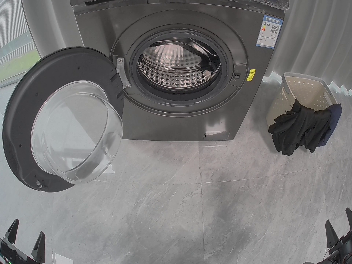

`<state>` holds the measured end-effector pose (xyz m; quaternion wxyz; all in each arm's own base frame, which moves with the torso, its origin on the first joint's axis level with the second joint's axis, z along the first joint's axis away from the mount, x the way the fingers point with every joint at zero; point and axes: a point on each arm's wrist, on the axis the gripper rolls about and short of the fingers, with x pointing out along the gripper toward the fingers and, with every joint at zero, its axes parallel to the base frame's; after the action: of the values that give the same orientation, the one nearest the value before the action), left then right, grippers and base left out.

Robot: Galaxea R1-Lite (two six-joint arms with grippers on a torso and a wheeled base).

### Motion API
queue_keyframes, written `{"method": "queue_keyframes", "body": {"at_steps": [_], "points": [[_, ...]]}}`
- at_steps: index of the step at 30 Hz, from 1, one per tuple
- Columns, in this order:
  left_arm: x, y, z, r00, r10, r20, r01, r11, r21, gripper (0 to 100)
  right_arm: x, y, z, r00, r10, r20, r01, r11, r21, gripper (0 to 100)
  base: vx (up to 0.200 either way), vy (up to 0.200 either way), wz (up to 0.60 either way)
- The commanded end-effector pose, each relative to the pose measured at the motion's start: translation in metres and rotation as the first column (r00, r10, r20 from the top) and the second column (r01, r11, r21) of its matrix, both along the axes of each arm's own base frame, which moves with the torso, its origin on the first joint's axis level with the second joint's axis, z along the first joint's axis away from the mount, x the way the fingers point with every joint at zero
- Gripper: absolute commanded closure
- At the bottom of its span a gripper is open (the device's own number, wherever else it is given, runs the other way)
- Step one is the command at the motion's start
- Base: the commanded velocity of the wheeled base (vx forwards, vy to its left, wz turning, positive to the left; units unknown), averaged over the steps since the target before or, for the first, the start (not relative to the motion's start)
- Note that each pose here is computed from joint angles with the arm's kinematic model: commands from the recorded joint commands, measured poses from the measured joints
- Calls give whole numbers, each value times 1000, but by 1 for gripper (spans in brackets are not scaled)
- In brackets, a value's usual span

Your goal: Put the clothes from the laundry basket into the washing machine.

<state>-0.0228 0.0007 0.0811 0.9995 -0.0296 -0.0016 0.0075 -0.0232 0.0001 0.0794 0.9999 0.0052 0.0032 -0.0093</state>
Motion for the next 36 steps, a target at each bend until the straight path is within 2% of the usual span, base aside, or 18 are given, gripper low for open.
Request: {"method": "queue_keyframes", "body": {"at_steps": [1,31,36], "points": [[0,0,-5,1000,0,-6,0,1000,-1,0,1,0,-4,1000,0,-10,0,1000,0,0,0,-200,0],[0,0,-5,1000,0,-6,0,1000,-1,0,1,0,-4,1000,-1,-10,1,1000,0,0,0,-200,0],[0,0,-5,1000,0,-6,0,1000,-1,0,1,0,-4,1000,0,-9,0,1000,0,0,0,0,0]]}}
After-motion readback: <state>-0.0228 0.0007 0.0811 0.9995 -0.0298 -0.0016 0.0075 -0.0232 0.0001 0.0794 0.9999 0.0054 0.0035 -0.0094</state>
